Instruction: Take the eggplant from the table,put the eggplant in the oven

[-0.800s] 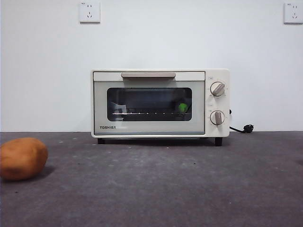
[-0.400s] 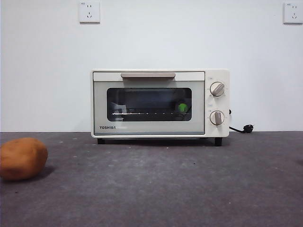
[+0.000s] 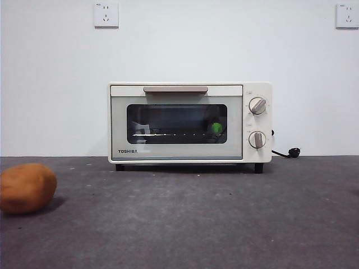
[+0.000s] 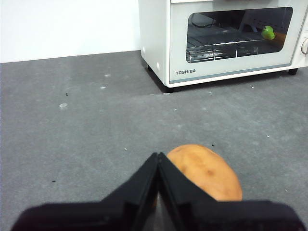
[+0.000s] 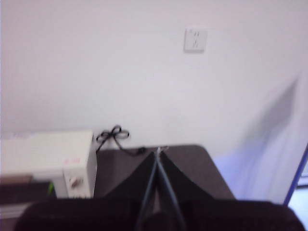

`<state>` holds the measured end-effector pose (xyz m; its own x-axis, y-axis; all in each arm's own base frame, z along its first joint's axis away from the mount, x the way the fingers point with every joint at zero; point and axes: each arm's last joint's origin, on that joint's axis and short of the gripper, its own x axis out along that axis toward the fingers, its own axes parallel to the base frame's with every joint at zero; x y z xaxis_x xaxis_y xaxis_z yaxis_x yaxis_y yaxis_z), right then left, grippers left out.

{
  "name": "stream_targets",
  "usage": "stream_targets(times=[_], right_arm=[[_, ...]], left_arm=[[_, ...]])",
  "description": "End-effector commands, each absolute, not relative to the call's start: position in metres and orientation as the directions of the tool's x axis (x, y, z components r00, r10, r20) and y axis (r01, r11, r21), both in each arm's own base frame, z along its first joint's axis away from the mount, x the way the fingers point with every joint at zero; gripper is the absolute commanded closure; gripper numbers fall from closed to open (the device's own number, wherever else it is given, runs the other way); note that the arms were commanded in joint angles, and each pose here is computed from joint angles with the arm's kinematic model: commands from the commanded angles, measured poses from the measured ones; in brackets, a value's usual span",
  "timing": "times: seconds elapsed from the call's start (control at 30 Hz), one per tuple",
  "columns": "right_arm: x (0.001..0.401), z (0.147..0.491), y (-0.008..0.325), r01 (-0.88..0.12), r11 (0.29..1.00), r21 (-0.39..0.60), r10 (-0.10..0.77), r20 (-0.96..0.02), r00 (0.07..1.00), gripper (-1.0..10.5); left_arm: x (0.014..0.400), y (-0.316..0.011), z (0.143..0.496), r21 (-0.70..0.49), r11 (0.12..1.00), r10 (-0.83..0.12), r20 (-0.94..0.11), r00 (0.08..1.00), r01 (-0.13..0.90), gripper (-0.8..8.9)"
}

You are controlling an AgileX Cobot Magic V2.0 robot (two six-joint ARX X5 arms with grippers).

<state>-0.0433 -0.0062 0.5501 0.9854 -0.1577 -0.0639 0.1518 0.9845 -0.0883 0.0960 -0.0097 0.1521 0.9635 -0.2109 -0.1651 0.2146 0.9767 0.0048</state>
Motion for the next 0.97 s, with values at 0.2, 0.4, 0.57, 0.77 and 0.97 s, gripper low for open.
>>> stream_targets(times=[0.2,0.4,0.57,0.77,0.97], right_arm=[[-0.040,0.478,-0.004,0.191,0.979,-0.073,-0.189,0.034,0.981,9.5],[-0.016,0.412,-0.004,0.172,0.983,-0.056,-0.172,0.012,0.985,9.5],[0.008,0.366,-0.004,0.165,0.986,-0.005,-0.165,-0.013,0.986,9.5],[0.036,0.319,-0.004,0.117,0.993,0.027,-0.117,0.003,0.993,9.5],[0.057,0.275,-0.003,0.076,0.997,0.027,-0.076,0.011,0.997,9.5]], left_arm=[[0.097,-0.009,0.149,-0.006,0.978,-0.207,-0.168,0.964,0.209,8.18],[0.097,-0.009,0.149,-0.006,0.978,-0.207,-0.168,0.964,0.209,8.17],[0.097,-0.009,0.149,-0.006,0.978,-0.207,-0.168,0.964,0.209,8.18],[0.097,-0.009,0.149,-0.006,0.978,-0.207,-0.168,0.964,0.209,8.17],[0.097,-0.009,0.149,-0.006,0.978,-0.207,-0.168,0.964,0.209,8.17]])
